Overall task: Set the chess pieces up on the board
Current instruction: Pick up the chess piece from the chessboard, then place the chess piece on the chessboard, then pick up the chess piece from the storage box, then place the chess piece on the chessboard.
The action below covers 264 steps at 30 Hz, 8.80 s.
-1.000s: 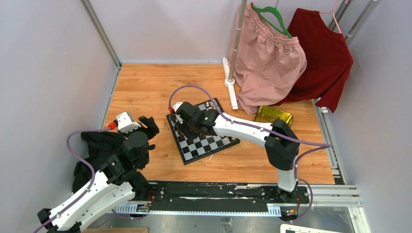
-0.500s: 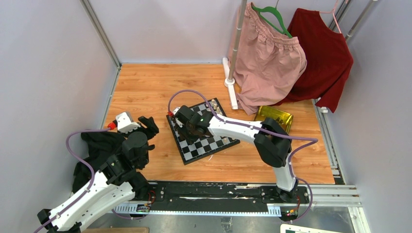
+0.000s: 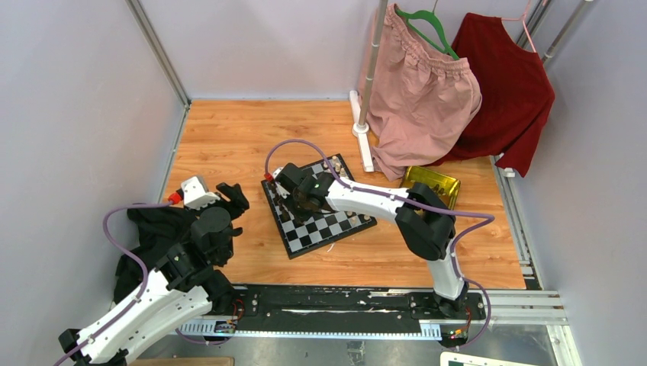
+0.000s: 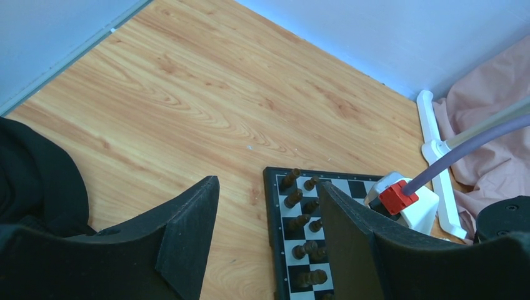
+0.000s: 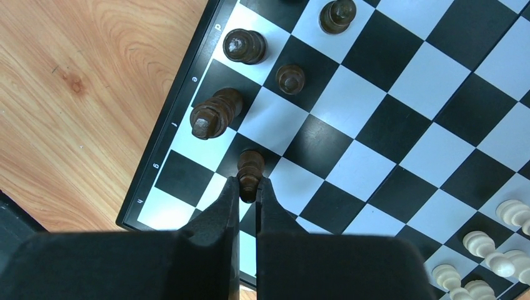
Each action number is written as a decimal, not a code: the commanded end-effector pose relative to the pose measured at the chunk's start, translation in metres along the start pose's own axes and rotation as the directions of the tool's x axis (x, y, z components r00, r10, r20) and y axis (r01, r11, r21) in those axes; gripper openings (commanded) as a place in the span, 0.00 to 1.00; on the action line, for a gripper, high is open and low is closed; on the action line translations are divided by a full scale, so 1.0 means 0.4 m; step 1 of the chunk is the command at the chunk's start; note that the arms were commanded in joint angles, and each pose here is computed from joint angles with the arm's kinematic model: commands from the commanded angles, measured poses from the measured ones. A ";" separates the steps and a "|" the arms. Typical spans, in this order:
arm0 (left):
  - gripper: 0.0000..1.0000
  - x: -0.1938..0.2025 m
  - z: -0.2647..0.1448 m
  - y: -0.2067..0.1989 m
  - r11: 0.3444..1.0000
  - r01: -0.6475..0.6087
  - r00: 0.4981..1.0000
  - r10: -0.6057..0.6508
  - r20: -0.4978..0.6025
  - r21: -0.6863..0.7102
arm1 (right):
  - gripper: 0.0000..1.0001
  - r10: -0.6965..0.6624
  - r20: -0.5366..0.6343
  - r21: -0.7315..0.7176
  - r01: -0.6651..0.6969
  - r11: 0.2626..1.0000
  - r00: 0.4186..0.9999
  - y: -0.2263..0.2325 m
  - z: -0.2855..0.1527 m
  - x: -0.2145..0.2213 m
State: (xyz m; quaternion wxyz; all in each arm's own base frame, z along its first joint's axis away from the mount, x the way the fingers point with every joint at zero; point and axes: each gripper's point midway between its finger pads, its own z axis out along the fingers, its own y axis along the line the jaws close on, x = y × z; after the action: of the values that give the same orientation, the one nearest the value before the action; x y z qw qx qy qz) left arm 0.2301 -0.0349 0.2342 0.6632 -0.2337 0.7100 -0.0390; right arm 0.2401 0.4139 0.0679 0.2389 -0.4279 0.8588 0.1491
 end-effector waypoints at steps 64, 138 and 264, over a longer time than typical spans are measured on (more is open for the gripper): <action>0.65 -0.014 -0.001 0.029 0.998 0.034 0.999 -0.032 0.044 -0.043 | 0.35 -0.097 -0.006 -0.031 0.097 0.995 0.995 0.106 0.008 -0.027; 1.00 0.131 0.080 -0.121 0.996 -0.057 0.998 0.059 -0.025 0.072 | 0.45 0.733 0.354 0.528 -0.771 0.356 0.581 -0.818 -0.372 0.489; 1.00 0.045 0.015 0.032 0.997 0.083 0.994 -0.082 0.078 -0.006 | 0.00 -0.015 0.213 0.172 -0.023 0.985 0.977 -0.037 -0.056 -0.073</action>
State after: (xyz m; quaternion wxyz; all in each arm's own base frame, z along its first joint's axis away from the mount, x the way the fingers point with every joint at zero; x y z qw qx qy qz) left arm 0.2340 -0.0368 0.2100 0.6824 -0.2451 0.6861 -0.0584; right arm 0.2603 0.3976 0.1026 0.3626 -0.3706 0.8482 0.1080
